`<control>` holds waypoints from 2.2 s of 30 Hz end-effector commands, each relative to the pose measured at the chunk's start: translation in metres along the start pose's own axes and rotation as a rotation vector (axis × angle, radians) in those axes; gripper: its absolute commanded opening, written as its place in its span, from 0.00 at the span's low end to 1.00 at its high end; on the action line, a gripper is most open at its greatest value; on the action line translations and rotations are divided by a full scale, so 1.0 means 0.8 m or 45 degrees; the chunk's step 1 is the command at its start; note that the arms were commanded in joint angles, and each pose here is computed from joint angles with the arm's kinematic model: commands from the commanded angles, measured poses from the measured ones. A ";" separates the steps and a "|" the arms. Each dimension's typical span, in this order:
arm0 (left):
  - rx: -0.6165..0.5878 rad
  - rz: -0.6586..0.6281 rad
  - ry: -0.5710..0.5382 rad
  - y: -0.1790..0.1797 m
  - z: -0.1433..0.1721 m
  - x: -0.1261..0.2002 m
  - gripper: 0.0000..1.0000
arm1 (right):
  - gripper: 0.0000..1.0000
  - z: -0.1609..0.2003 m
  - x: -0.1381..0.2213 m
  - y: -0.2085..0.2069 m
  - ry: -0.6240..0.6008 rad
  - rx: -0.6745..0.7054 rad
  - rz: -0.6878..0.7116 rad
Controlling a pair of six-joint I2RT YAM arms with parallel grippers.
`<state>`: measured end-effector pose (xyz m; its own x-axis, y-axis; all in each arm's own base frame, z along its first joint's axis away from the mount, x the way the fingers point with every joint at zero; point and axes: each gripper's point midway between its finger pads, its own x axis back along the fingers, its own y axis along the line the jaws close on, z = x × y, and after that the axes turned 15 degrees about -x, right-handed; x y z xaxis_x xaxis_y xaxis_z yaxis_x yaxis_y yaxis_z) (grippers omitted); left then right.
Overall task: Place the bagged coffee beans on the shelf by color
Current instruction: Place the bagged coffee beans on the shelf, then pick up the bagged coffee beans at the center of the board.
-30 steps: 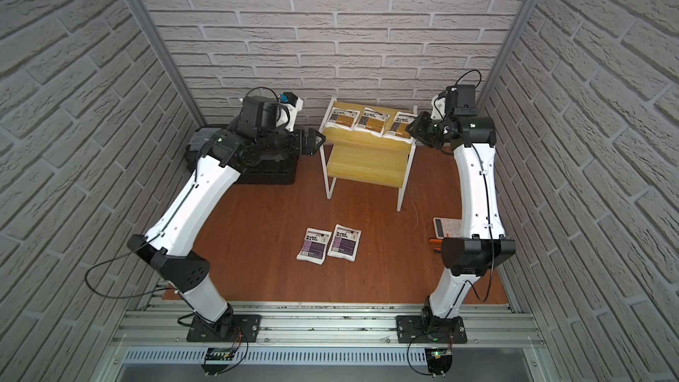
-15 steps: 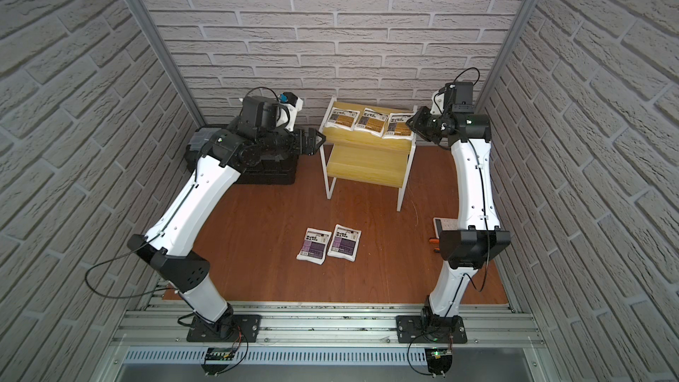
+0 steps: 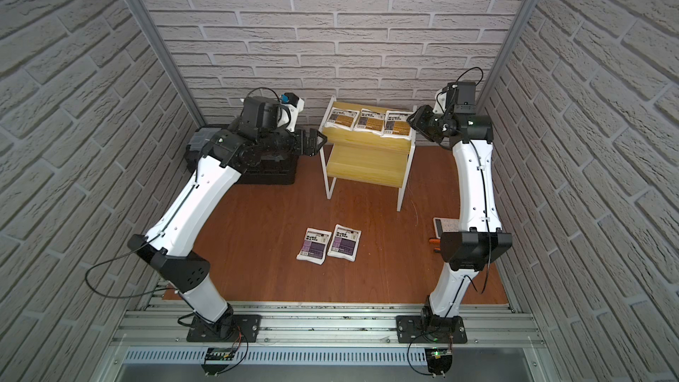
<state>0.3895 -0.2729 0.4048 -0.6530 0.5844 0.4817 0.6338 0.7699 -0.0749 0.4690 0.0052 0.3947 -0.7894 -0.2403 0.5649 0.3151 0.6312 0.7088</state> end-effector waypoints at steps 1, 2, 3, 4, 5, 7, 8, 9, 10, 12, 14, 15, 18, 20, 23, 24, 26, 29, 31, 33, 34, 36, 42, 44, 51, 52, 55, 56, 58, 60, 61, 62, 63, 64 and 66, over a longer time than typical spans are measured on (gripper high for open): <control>-0.011 0.026 -0.059 -0.008 -0.017 0.003 0.98 | 0.49 -0.011 0.042 0.024 -0.104 0.029 -0.078; -0.010 0.024 -0.059 -0.007 -0.016 0.002 0.98 | 0.49 -0.010 0.043 0.028 -0.102 0.029 -0.096; -0.010 0.024 -0.063 -0.007 -0.018 0.003 0.98 | 0.49 -0.009 0.043 0.031 -0.095 0.024 -0.113; -0.011 0.029 -0.061 -0.009 -0.017 0.002 0.98 | 0.49 -0.009 0.043 0.036 -0.090 0.021 -0.132; -0.011 0.030 -0.060 -0.009 -0.017 0.002 0.98 | 0.49 -0.008 0.041 0.039 -0.084 0.021 -0.143; -0.009 0.029 -0.063 -0.009 -0.017 0.001 0.99 | 0.49 -0.006 0.036 0.044 -0.070 0.023 -0.155; -0.008 0.030 -0.060 -0.010 -0.017 0.000 0.99 | 0.50 -0.006 0.032 0.046 -0.062 0.022 -0.158; -0.007 0.030 -0.061 -0.009 -0.017 0.000 0.98 | 0.50 -0.005 0.027 0.049 -0.054 0.023 -0.161; -0.008 0.030 -0.062 -0.010 -0.017 0.000 0.98 | 0.50 -0.005 0.024 0.050 -0.050 0.022 -0.163; -0.007 0.030 -0.060 -0.010 -0.017 -0.001 0.99 | 0.50 -0.004 0.015 0.054 -0.041 0.023 -0.168; -0.008 0.027 -0.057 -0.009 -0.016 -0.001 0.98 | 0.50 -0.003 0.006 0.057 -0.029 0.023 -0.172; -0.008 0.027 -0.056 -0.009 -0.016 -0.001 0.99 | 0.50 -0.003 0.002 0.058 -0.025 0.021 -0.171; -0.007 0.026 -0.053 -0.009 -0.015 -0.001 0.99 | 0.50 -0.001 -0.013 0.059 -0.003 0.015 -0.171; -0.007 0.022 -0.051 -0.009 -0.015 -0.001 0.98 | 0.50 0.001 -0.021 0.059 0.010 0.011 -0.168; -0.007 0.019 -0.051 -0.008 -0.014 -0.002 0.98 | 0.50 0.002 -0.032 0.055 0.021 0.006 -0.154; -0.006 0.020 -0.048 -0.008 -0.014 -0.002 0.98 | 0.50 0.003 -0.035 0.055 0.026 0.004 -0.151; -0.006 0.021 -0.047 -0.008 -0.013 -0.003 0.99 | 0.50 0.003 -0.040 0.052 0.030 -0.002 -0.143; -0.007 0.023 -0.049 -0.009 -0.013 -0.002 0.98 | 0.50 0.003 -0.046 0.048 0.031 -0.007 -0.128; -0.007 0.020 -0.049 -0.008 -0.013 -0.002 0.99 | 0.50 0.003 -0.048 0.047 0.035 -0.008 -0.125; -0.008 0.017 -0.047 -0.007 -0.012 -0.002 0.98 | 0.50 0.004 -0.044 0.049 0.035 -0.005 -0.133; -0.008 0.018 -0.048 -0.008 -0.013 -0.001 0.98 | 0.50 0.004 -0.041 0.051 0.032 -0.003 -0.137; -0.008 0.014 -0.049 -0.007 -0.012 -0.001 0.98 | 0.50 0.003 -0.029 0.058 0.020 0.006 -0.161; 0.001 -0.018 -0.056 -0.003 -0.010 0.005 0.99 | 0.50 0.010 0.028 0.089 -0.011 0.032 -0.287; 0.008 -0.032 -0.054 0.000 -0.006 0.007 0.99 | 0.50 0.016 0.047 0.096 -0.016 0.041 -0.326; 0.029 -0.173 -0.045 0.020 0.025 0.029 0.98 | 0.51 0.067 0.100 0.102 0.051 0.106 -0.420; 0.033 -0.196 -0.037 0.024 0.033 0.033 0.99 | 0.51 0.079 0.103 0.099 0.072 0.117 -0.423; 0.060 -0.279 -0.003 0.037 0.063 0.043 0.98 | 0.52 0.122 0.108 0.083 0.139 0.146 -0.407; 0.070 -0.298 0.009 0.040 0.072 0.045 0.99 | 0.52 0.137 0.109 0.078 0.165 0.153 -0.406; 0.097 -0.339 0.044 0.046 0.097 0.049 0.98 | 0.52 0.170 0.105 0.058 0.214 0.159 -0.378; 0.118 -0.365 0.074 0.050 0.120 0.051 0.99 | 0.55 0.197 0.097 0.035 0.248 0.147 -0.360; 0.129 -0.369 0.092 0.050 0.132 0.052 0.99 | 0.56 0.210 0.091 0.019 0.261 0.132 -0.341; 0.139 -0.373 0.107 0.051 0.143 0.052 0.99 | 0.56 0.219 0.085 0.005 0.275 0.111 -0.321; 0.151 -0.376 0.119 0.051 0.154 0.053 0.98 | 0.56 0.231 0.077 -0.010 0.295 0.094 -0.303; 0.163 -0.382 0.138 0.052 0.167 0.052 0.99 | 0.56 0.240 0.072 -0.024 0.312 0.081 -0.278; 0.182 -0.393 0.165 0.052 0.187 0.052 0.99 | 0.57 0.261 0.058 -0.053 0.351 0.047 -0.231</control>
<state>0.3270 -0.1822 0.2933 -0.7117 0.3051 0.6327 0.3860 0.9225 -0.0107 0.3070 0.1201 0.3082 -0.6257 -0.5393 0.5637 0.1832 0.6008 0.7781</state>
